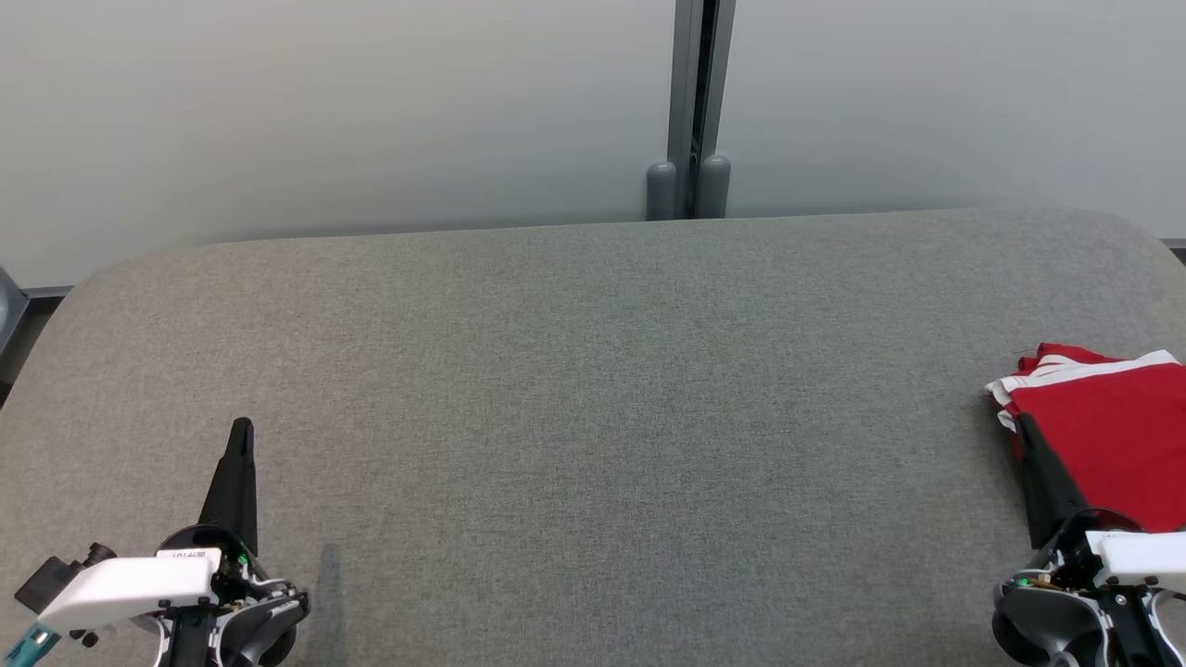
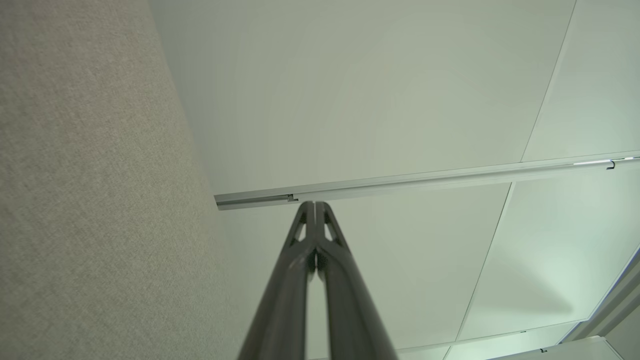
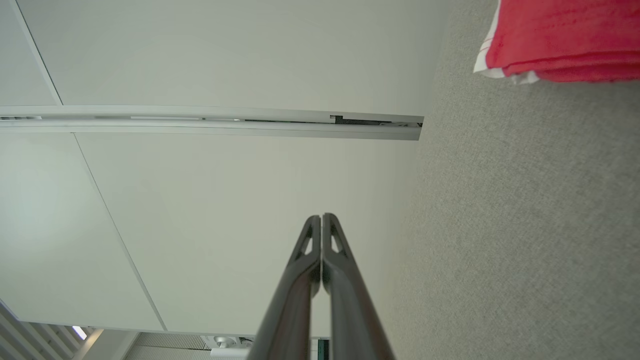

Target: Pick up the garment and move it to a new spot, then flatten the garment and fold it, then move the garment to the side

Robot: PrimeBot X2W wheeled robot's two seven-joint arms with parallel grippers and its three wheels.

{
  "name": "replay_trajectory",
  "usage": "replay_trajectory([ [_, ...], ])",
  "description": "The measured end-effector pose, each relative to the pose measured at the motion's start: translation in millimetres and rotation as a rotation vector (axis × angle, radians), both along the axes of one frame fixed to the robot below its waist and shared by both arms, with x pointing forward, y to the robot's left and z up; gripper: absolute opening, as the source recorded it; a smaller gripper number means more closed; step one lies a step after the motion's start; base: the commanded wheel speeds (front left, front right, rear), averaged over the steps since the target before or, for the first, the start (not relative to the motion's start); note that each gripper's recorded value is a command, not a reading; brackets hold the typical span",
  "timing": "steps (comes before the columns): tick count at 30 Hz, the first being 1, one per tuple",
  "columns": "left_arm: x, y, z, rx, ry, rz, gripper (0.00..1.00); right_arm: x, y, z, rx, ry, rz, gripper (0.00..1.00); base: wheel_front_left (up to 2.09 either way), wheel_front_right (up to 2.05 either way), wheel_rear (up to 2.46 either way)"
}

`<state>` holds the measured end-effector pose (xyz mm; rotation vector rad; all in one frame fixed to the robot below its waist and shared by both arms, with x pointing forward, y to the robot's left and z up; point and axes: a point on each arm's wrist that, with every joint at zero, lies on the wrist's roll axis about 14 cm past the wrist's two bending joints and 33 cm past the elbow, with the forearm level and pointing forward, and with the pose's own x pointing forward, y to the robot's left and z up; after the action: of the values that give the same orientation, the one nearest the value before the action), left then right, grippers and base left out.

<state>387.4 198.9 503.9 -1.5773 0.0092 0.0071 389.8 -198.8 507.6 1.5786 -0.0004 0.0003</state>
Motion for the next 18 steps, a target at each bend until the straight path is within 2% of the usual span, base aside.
replay_trajectory([
  [18,0.0,0.1,0.1,0.0,0.0,0.0,0.0,0.0,0.1,0.0,0.0,0.0,0.0,0.0,0.0,0.0,0.0],
])
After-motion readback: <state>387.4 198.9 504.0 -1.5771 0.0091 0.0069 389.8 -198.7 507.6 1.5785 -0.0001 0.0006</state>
